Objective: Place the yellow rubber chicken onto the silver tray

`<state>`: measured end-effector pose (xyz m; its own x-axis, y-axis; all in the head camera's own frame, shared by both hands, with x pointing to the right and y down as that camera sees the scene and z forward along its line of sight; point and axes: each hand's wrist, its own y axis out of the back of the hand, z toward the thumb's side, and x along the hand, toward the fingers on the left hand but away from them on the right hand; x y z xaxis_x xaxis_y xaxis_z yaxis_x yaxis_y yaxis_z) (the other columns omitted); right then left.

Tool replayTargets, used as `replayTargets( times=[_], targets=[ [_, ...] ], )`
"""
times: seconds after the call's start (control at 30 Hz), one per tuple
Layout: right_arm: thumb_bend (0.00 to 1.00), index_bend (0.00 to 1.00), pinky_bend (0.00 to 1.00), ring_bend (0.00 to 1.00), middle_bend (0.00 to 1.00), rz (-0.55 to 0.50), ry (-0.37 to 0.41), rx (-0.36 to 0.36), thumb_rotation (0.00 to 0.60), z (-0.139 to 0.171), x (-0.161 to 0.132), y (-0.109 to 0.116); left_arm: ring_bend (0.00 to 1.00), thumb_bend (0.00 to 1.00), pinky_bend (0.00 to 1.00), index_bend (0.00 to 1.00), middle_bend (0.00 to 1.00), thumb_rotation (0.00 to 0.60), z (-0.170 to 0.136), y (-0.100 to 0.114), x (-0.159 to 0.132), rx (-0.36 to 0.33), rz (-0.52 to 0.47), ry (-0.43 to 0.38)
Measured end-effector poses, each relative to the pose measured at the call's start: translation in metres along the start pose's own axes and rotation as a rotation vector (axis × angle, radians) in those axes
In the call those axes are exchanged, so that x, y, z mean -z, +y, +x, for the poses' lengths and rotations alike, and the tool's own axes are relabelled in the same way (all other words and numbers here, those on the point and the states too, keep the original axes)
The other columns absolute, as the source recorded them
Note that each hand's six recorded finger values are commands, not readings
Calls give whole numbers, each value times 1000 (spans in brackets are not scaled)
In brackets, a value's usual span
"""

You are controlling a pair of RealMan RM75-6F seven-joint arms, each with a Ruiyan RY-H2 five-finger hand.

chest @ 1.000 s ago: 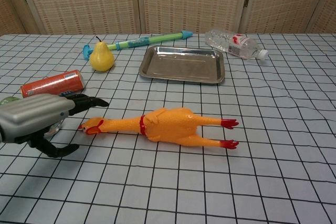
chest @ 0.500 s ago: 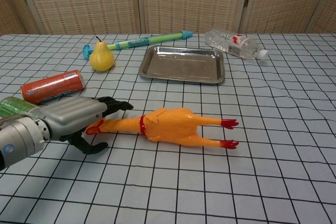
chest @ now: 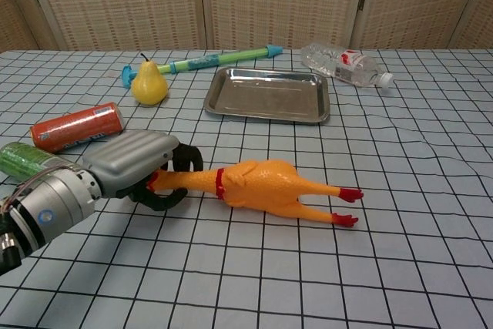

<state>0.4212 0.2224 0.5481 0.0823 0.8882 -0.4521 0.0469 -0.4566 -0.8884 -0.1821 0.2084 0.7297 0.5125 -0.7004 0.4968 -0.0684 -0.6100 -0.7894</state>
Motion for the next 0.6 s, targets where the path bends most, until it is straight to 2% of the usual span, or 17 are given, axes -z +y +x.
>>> replayTargets(
  times=[0.13,0.27,0.4,0.6],
  targets=[
    [111,0,0,0,0,-4,13,-2,600,0,-3,-1,470,735,556,766,656,600,-2,5,-1,-32,-30,0],
    [111,0,0,0,0,-41,57,-26,600,0,-14,-4,507,748,628,777,674,600,-5,9,-3,-45,-125,-2],
    [111,0,0,0,0,-88,142,-73,600,-8,-39,-5,514,750,643,779,676,600,-9,19,-9,-47,-269,-11],
    [111,0,0,0,0,-129,270,-149,600,-27,-86,0,514,751,651,781,678,600,-15,34,-17,-46,-376,-20]
  ],
)
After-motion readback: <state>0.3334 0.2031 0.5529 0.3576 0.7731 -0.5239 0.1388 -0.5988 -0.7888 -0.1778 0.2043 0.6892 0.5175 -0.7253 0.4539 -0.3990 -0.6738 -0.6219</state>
